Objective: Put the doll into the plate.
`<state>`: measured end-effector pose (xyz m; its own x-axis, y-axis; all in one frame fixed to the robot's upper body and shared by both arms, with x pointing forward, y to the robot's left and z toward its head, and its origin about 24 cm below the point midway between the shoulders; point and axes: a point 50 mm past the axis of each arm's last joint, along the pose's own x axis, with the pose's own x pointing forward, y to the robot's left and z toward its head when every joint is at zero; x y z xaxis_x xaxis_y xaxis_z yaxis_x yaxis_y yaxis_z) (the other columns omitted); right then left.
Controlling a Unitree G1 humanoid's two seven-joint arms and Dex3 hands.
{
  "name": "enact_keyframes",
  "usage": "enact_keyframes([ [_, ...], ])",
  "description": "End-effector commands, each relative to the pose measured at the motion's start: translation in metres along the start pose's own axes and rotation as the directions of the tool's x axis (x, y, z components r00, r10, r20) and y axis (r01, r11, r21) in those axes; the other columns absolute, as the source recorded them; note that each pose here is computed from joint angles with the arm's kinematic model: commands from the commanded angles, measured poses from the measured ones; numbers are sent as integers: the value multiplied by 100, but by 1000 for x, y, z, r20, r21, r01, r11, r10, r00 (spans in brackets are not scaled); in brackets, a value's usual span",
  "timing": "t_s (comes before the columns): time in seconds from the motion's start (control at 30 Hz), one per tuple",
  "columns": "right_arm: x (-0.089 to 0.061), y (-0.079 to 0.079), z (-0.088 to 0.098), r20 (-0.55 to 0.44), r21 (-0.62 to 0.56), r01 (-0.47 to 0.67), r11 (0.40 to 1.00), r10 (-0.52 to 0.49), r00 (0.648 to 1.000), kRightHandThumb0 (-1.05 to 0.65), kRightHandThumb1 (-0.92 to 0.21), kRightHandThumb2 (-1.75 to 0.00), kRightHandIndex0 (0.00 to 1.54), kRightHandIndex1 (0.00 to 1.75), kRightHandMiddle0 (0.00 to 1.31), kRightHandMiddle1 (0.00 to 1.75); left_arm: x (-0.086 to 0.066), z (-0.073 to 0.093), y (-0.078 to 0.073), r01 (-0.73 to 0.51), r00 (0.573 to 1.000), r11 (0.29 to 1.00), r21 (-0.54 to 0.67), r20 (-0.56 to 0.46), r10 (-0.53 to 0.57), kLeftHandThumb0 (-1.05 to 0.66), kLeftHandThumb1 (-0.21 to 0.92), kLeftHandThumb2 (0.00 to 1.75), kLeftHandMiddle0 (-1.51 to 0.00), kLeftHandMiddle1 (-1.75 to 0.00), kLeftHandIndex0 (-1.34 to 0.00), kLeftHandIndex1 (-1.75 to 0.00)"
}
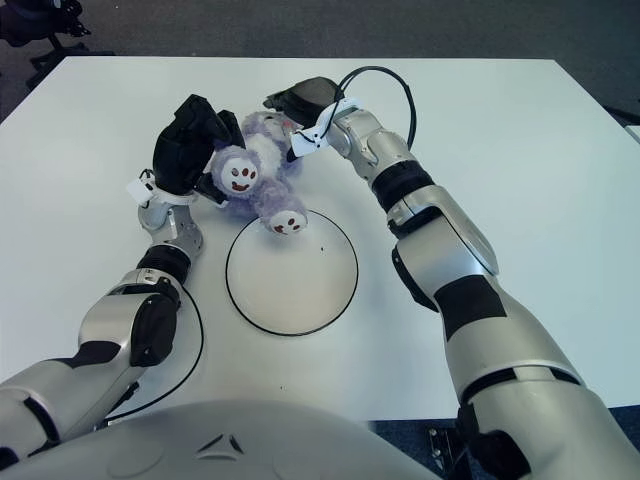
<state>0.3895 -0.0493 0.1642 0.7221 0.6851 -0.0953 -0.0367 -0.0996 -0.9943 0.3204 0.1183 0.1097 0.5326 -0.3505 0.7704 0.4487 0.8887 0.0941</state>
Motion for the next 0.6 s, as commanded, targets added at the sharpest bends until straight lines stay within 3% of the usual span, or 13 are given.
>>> enact_keyframes([
  [0.0,1,-2,0,27,-14,-47,999,48,998,-57,-78,0,40,0,34,0,-28,-12,-9,-69,994,995,-69,-93,63,0,23,143,-66,-175,-45,-175],
  [0.1,1,7,3,53,-18,-106,994,107,993,-62,-80,-1,36,0,30,0,-28,-13,-9,-79,993,994,-76,-96,72,0,23,143,-67,-175,-45,-175],
  [0.43,2,9,3,67,-12,-124,992,125,990,-70,-82,-1,33,0,26,0,-27,-12,-8,-80,993,994,-70,-96,73,0,23,143,-67,-175,-45,-175],
  [0.57,0,13,4,109,128,-179,975,166,980,-73,-84,-1,33,0,26,0,-28,-13,-9,-84,992,994,-72,-101,77,0,23,143,-67,-175,-45,-175],
])
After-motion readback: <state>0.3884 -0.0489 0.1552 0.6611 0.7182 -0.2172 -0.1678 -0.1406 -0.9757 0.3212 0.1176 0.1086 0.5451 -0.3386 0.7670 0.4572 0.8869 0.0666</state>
